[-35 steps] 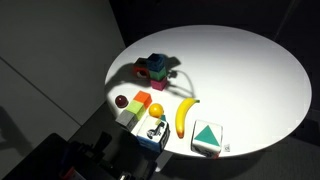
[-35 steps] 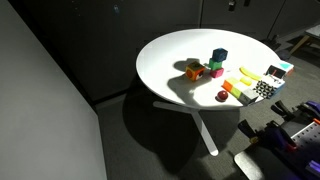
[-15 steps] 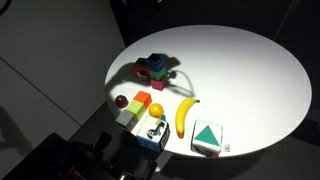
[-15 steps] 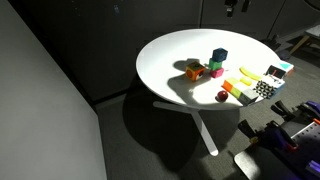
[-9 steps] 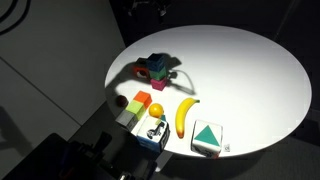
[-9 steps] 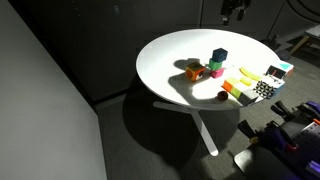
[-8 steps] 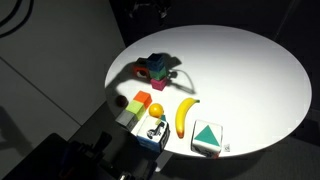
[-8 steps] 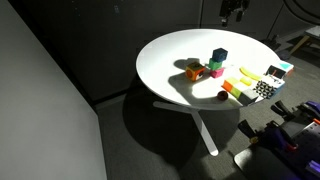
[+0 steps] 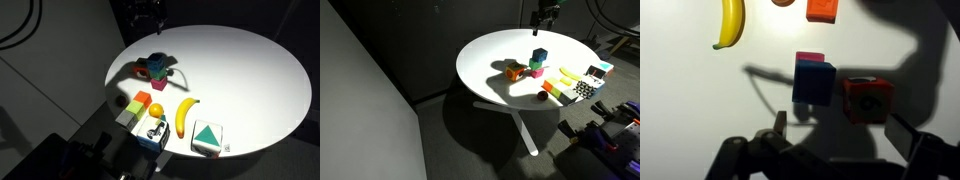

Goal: Put the blue block on the orange plushy cube

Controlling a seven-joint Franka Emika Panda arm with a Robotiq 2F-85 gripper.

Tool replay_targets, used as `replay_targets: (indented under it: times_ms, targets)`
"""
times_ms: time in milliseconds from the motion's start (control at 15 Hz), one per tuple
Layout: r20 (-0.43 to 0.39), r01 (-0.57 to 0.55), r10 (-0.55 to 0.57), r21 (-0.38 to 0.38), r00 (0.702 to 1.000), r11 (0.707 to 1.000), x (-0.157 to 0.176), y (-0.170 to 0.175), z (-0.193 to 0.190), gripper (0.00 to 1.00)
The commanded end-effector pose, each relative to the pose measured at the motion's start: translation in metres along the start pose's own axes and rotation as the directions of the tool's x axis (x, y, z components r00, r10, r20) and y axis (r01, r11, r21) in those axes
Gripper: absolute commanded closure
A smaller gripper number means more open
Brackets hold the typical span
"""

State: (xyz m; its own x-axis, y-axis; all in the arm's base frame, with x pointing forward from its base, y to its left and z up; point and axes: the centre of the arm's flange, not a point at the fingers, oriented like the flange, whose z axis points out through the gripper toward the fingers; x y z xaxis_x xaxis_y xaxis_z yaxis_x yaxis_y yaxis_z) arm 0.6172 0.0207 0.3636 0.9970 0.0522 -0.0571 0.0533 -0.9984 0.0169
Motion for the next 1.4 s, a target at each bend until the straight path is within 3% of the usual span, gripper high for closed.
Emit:
replay_targets:
  times_ms: [0, 400, 733, 1333]
  targets:
    - [-0.041, -0.056, 0.055, -0.011, 0.998, 0.998, 0.003, -0.01, 0.005, 0.0]
    - [-0.031, -0.119, 0.118, -0.009, 0.992, 0.993, -0.006, -0.01, 0.024, 0.0]
    - [0.005, -0.116, 0.116, -0.008, 0.993, 0.993, -0.015, 0.004, 0.047, 0.0]
    - [-0.001, -0.117, 0.117, -0.017, 0.993, 0.993, -0.012, 0.017, 0.08, 0.0]
